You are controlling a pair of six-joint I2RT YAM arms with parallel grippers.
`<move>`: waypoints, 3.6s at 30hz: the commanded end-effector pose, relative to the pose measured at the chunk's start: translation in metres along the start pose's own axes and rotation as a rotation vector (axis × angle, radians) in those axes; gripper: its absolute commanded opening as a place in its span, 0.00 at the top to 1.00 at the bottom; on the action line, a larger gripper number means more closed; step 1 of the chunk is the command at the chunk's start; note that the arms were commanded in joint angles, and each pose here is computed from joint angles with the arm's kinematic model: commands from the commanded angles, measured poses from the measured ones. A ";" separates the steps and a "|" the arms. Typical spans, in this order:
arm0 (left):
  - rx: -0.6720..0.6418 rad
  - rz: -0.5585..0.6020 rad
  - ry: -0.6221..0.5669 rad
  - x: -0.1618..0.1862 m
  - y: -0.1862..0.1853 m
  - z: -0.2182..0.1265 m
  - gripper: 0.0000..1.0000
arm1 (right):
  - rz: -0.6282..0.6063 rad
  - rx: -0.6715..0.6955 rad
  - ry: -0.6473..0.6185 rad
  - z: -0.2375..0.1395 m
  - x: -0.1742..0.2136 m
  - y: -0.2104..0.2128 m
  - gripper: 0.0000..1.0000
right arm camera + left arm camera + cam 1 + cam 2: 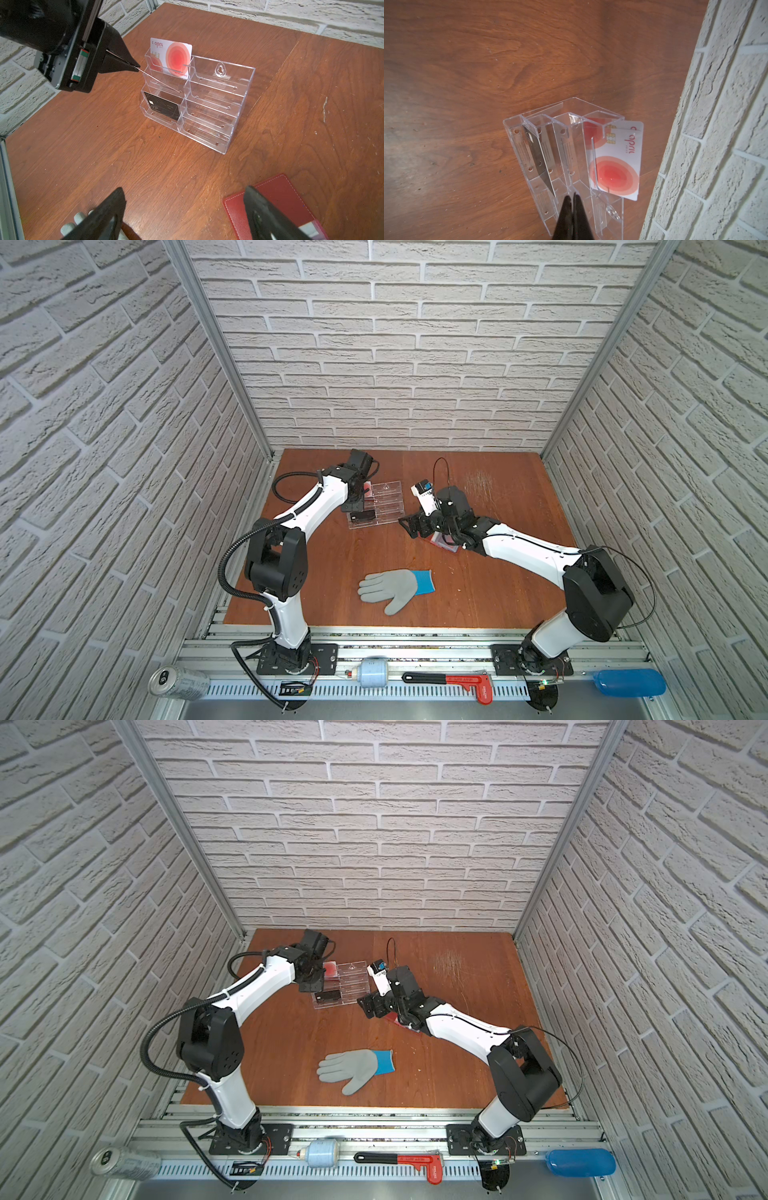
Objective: Take the credit cards out of the card holder
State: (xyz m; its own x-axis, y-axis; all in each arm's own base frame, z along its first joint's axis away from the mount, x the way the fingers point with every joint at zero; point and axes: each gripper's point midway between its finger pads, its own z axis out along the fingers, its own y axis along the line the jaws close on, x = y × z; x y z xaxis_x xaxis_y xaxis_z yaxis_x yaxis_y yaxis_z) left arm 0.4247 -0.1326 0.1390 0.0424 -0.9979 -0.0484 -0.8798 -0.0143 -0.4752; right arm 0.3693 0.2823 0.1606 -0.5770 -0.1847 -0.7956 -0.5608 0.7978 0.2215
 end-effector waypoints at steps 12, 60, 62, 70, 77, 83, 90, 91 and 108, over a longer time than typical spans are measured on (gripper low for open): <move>-0.021 -0.212 -0.110 -0.009 0.015 0.011 1.00 | 0.031 -0.064 -0.031 0.002 -0.009 0.011 0.10; 0.178 -0.556 -0.121 -0.012 0.021 0.020 1.00 | 0.097 -0.166 -0.033 0.006 -0.009 0.027 0.10; 0.182 -0.565 -0.121 -0.013 0.022 0.022 1.00 | 0.100 -0.168 -0.034 0.005 -0.009 0.027 0.10; 0.205 -0.581 -0.112 -0.010 0.012 0.018 1.00 | 0.094 -0.162 -0.038 0.004 -0.010 0.027 0.10; 0.201 -0.607 -0.100 -0.002 0.011 0.023 1.00 | 0.097 -0.168 -0.041 0.002 -0.011 0.028 0.10; 0.207 -0.635 -0.087 0.006 0.011 0.029 1.00 | 0.103 -0.178 -0.040 0.004 -0.010 0.030 0.10; 0.211 -0.660 -0.098 0.001 0.019 0.033 1.00 | 0.105 -0.185 -0.040 0.004 -0.009 0.032 0.10; 0.208 -0.668 -0.097 0.000 0.021 0.035 1.00 | 0.106 -0.188 -0.038 0.005 -0.009 0.033 0.10; 0.210 -0.697 -0.091 -0.002 0.030 0.043 1.00 | 0.095 -0.194 -0.030 0.008 -0.007 0.038 0.10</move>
State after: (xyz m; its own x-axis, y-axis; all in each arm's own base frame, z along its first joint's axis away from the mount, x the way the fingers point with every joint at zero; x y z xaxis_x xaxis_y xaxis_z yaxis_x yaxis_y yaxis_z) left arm 0.4206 -0.1335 0.0890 0.0844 -0.9816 -0.1710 -0.7990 0.0359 -0.6002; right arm 0.3564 0.3120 0.1656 -0.6371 -0.1023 -0.7639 -0.5897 0.7029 0.3977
